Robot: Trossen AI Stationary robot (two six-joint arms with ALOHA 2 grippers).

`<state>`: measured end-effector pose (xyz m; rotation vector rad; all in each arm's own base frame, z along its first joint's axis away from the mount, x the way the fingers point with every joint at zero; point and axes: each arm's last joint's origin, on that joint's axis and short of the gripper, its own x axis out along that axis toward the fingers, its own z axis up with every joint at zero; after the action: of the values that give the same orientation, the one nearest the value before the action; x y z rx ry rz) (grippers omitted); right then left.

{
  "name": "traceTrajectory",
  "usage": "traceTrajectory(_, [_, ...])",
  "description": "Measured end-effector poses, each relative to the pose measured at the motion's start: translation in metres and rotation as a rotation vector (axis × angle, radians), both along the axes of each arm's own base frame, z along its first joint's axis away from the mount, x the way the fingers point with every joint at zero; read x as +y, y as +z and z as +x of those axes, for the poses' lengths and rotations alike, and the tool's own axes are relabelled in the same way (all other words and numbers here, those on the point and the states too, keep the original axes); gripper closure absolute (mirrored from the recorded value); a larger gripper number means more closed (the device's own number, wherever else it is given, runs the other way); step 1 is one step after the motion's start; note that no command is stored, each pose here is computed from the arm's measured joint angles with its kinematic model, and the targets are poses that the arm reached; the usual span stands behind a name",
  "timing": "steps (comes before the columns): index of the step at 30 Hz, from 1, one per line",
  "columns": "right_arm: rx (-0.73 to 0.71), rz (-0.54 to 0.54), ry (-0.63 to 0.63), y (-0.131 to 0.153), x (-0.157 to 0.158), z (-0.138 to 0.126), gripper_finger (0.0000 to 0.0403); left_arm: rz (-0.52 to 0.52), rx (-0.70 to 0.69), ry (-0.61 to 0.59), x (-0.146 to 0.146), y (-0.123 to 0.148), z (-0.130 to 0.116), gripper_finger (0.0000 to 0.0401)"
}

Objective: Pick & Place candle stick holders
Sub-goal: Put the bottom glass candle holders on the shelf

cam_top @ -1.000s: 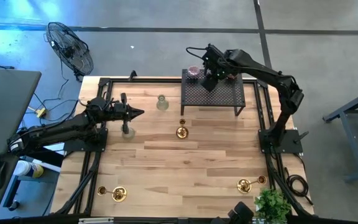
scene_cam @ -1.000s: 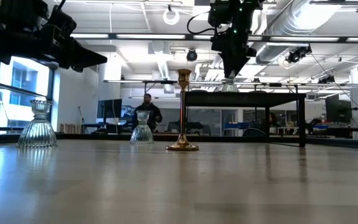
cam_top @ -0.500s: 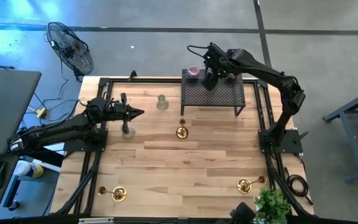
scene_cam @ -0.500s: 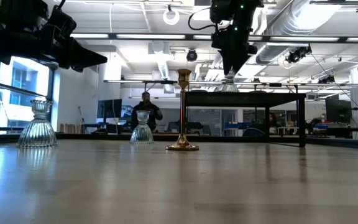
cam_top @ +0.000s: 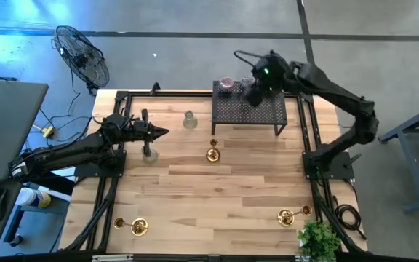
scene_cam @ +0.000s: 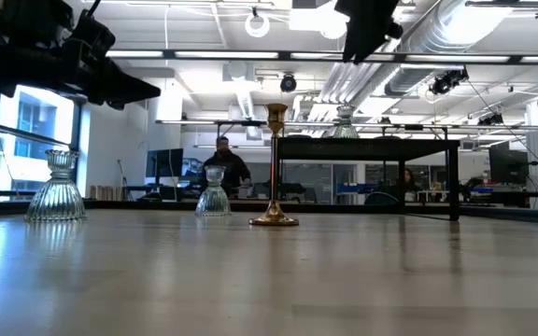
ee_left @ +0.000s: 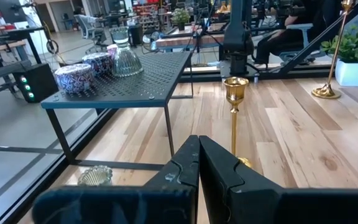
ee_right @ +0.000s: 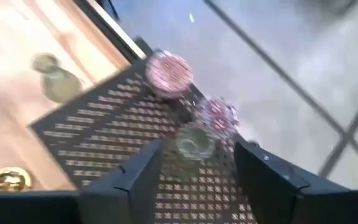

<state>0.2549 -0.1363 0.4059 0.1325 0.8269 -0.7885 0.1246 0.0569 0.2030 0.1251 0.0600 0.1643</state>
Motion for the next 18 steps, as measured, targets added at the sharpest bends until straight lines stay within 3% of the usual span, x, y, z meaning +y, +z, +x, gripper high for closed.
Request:
traceTrajectory(5, [-0.138, -0.098, 0.124, -0.021, 0.040, 0.001, 0.0290, -0.002, 0.008, 0.000, 0.000, -0.001, 0.000, 0.0400])
traceTrajectory(11, [-0.420, -0.203, 0.336, -0.059, 0.090, 0.003, 0.0389, -0.044, 0.004, 0.024, 0.001, -0.001, 0.000, 0.0400])
traceTrajectory(18, [-0.583, -0.268, 0.462, -0.095, 0.125, 0.001, 0.0384, -0.193, 0.077, 0.045, 0.001, 0.007, 0.000, 0.0400])
